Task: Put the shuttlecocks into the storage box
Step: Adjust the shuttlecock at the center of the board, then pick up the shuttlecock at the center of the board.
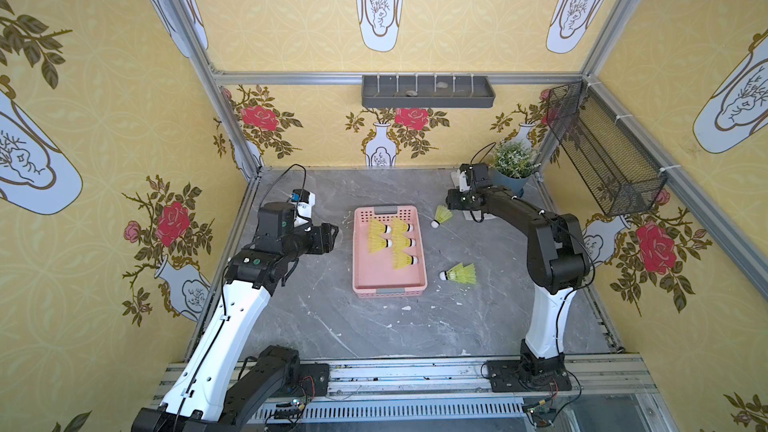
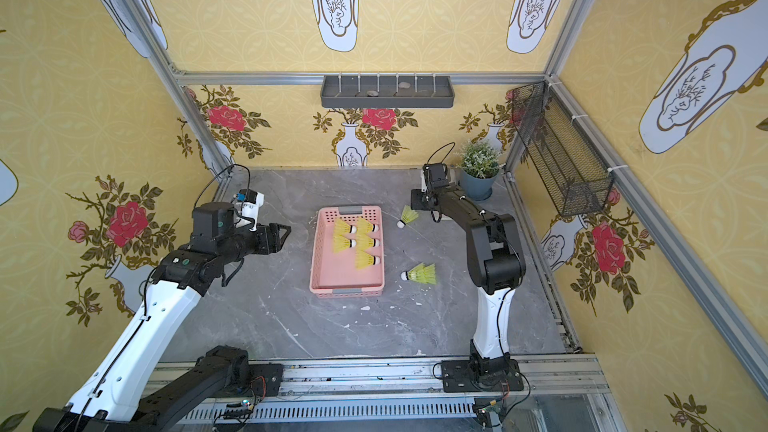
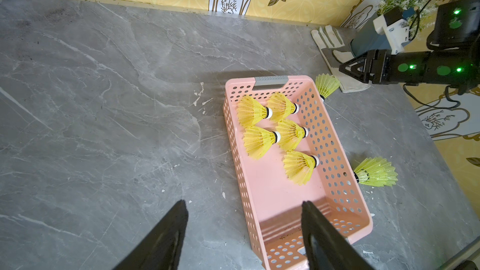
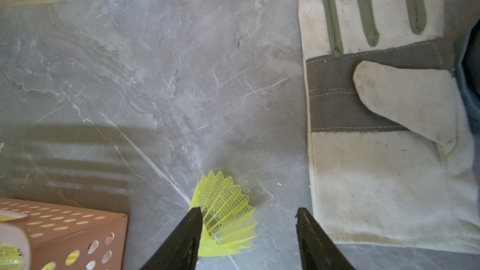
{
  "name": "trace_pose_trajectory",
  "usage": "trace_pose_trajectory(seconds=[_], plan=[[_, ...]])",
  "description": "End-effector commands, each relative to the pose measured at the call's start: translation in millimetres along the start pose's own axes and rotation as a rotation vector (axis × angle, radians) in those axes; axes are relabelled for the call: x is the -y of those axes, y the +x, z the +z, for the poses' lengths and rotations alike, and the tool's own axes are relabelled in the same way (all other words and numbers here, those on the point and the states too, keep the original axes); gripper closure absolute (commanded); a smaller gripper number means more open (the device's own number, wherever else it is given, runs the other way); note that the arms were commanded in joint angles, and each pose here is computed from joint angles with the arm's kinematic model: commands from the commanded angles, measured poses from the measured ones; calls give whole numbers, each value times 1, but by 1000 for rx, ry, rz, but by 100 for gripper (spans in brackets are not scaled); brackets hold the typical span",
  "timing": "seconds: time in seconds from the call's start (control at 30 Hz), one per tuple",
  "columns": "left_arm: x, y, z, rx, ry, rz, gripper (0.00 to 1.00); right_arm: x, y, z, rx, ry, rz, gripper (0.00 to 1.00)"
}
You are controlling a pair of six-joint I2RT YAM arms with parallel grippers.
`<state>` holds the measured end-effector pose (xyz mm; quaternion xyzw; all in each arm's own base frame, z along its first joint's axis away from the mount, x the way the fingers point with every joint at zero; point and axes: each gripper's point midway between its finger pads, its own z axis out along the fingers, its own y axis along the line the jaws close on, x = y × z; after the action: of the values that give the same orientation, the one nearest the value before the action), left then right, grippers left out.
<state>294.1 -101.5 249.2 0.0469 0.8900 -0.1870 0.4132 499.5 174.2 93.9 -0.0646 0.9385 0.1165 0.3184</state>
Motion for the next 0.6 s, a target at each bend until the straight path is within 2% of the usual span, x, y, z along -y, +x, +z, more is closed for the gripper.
trace_pose_trajectory(seconds=[0.0, 0.23, 0.37, 0.57], plan=[[1, -1, 1, 8, 7, -2, 29, 1, 3, -9, -8, 9, 55, 40], [-1, -1, 1, 8, 5, -6, 29, -28, 28, -18, -13, -17, 169, 35], [-1, -1, 1, 7, 8, -7, 29, -47, 44, -9, -26, -13, 201, 32], [0, 0, 1, 6, 14, -11, 29, -53, 50, 9, -14, 50, 283, 33]])
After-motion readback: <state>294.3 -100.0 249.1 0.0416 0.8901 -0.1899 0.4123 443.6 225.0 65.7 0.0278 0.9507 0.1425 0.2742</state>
